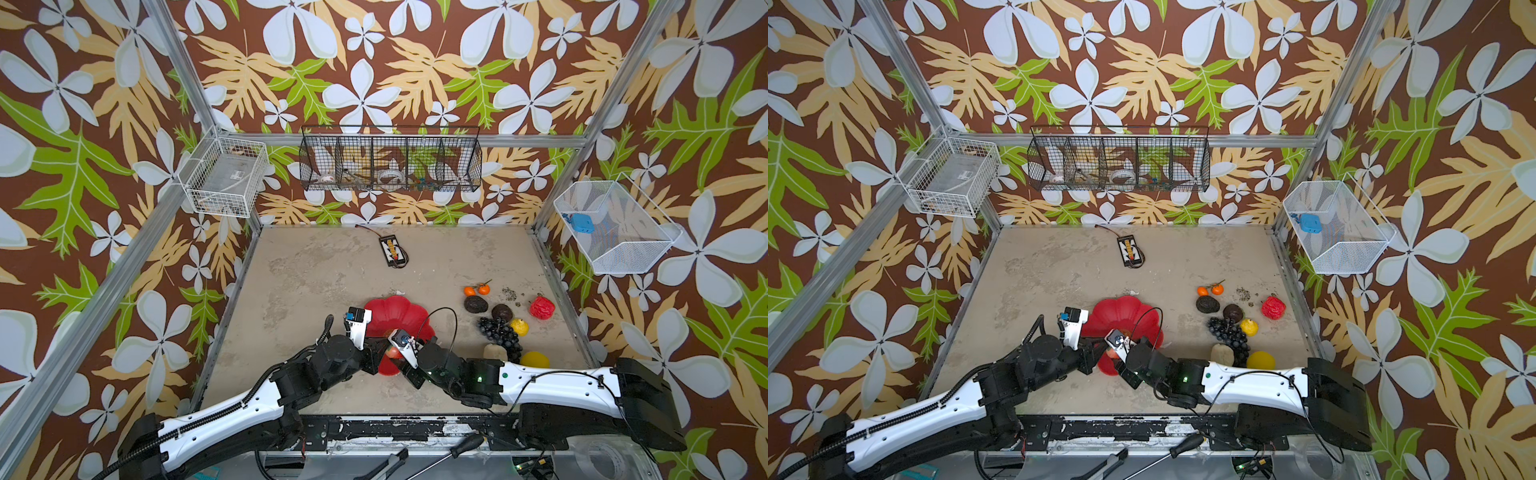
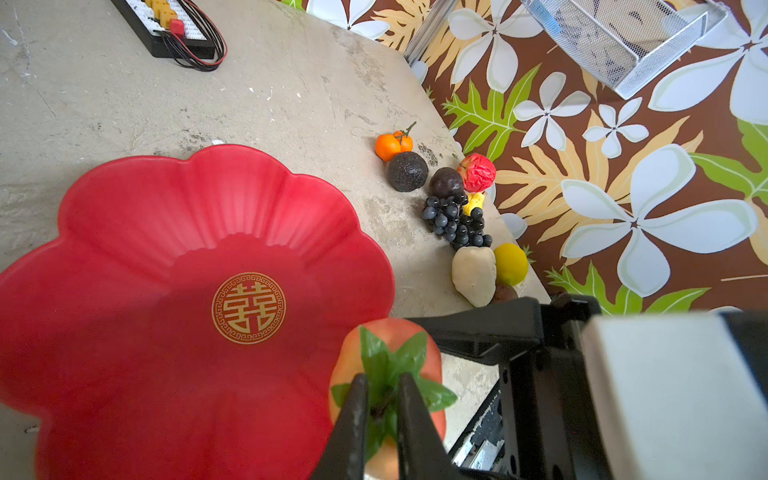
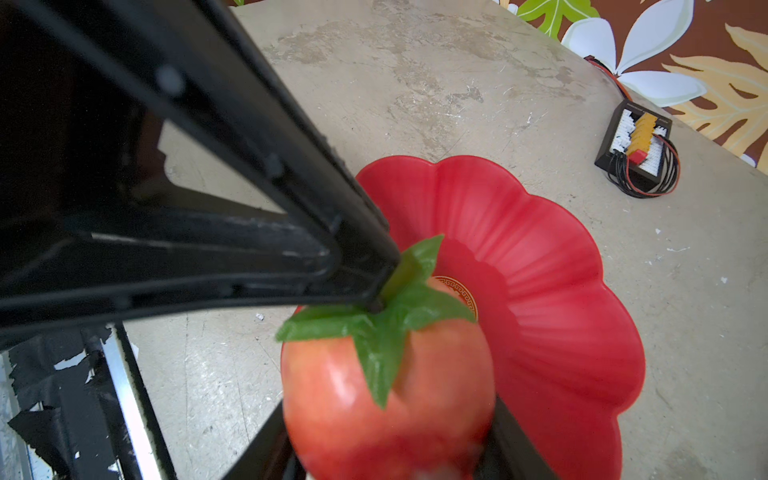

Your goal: Place and organize the fake fruits in the fruit bowl

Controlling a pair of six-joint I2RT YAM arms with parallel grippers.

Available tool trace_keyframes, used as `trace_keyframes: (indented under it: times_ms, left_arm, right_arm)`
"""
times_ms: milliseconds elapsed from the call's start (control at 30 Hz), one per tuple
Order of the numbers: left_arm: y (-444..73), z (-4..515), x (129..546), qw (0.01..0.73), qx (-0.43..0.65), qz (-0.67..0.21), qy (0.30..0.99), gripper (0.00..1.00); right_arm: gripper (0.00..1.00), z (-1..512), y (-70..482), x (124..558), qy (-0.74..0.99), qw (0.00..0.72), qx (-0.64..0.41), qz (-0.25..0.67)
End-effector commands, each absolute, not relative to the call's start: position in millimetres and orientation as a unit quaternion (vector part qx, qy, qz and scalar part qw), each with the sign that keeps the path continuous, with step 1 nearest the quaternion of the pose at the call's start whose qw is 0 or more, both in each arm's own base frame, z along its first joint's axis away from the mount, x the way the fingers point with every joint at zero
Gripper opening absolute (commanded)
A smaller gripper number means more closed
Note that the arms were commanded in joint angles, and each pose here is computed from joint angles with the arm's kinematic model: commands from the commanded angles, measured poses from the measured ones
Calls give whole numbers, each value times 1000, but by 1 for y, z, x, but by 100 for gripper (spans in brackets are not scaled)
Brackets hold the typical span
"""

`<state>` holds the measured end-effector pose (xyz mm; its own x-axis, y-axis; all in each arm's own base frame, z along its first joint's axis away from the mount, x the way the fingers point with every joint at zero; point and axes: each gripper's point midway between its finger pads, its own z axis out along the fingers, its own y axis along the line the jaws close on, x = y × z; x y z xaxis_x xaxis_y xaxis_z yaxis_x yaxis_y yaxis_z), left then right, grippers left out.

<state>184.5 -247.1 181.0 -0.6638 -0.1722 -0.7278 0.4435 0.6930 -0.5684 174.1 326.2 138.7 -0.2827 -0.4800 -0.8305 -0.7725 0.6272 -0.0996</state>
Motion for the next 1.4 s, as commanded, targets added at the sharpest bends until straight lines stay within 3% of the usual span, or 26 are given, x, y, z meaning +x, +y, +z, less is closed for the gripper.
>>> trace_keyframes:
  times_ms: [0, 667, 1067, 1367]
  left_arm:
    - [-246, 183, 188, 407, 74, -379, 828, 16]
    - [-248, 180, 189, 403, 73, -380, 829, 0]
    - [-228, 181, 212, 444, 43, -298, 844, 0]
    - [-208, 171, 255, 480, 5, -210, 852, 0]
  right_arm:
    - [49, 143, 329, 177, 783, 455, -390, 167]
    - [51, 138, 331, 178, 786, 456, -388, 156]
    - [78, 149, 318, 183, 792, 470, -363, 142]
    - [85, 160, 274, 193, 803, 505, -297, 107]
